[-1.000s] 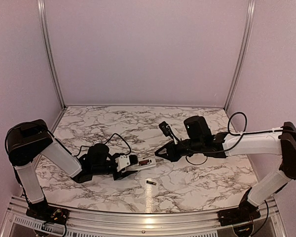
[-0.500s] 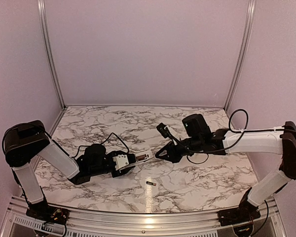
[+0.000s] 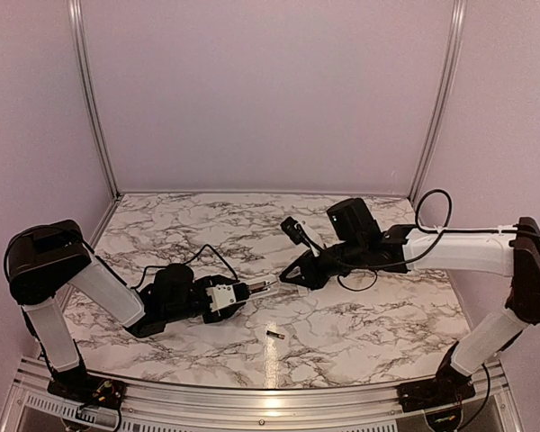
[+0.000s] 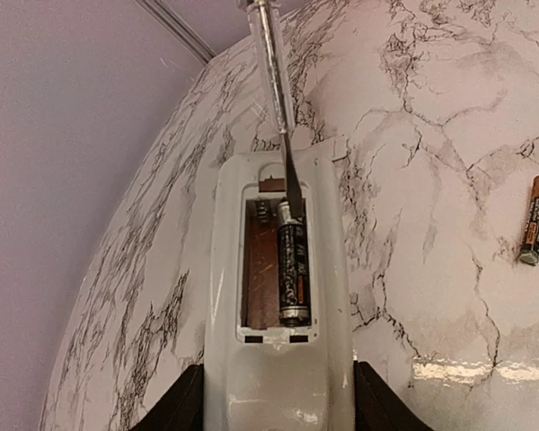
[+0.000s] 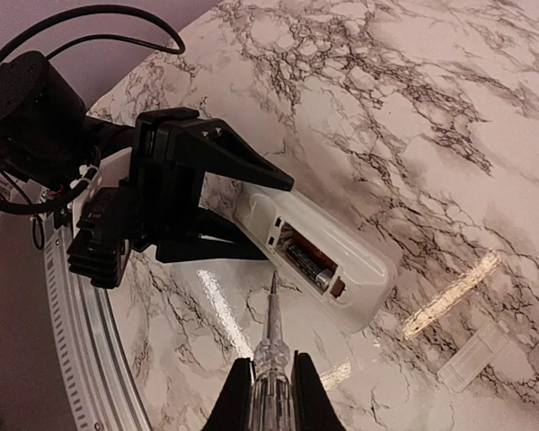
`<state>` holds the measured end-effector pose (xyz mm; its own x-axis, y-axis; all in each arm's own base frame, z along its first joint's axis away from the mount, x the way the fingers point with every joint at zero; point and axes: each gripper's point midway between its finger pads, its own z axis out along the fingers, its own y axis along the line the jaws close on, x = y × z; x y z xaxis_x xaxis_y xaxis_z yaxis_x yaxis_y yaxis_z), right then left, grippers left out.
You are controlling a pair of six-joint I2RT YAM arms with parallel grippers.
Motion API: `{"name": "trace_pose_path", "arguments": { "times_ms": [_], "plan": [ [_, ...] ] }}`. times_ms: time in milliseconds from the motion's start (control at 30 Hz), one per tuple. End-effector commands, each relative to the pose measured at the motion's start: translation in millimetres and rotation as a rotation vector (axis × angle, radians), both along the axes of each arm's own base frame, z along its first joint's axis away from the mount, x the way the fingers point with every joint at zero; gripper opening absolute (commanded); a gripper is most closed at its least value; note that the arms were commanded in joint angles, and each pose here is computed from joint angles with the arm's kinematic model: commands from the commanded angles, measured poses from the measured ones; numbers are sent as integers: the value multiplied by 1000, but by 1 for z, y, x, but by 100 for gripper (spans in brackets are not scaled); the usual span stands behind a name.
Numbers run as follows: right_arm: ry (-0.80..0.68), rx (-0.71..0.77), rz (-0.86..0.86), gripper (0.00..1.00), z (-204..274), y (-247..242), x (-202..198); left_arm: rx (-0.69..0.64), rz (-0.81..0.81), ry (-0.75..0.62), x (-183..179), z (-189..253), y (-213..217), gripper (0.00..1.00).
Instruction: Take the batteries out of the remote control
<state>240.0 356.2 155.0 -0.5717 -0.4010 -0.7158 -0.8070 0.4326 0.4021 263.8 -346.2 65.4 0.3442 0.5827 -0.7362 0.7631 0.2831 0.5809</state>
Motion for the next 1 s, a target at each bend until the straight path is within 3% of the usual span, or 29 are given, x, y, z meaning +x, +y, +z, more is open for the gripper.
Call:
{"name": "trace_pose_path", "arguments": {
  "times_ms": [0,967],
  "plan": [
    [28,-49,-24,0,-3,5,7,-15,-2,-42,-2,11,0,0],
    [70,-125,14,0,-12,16,9,45,-2,-196,-12,21,7,0]
  ]
}}
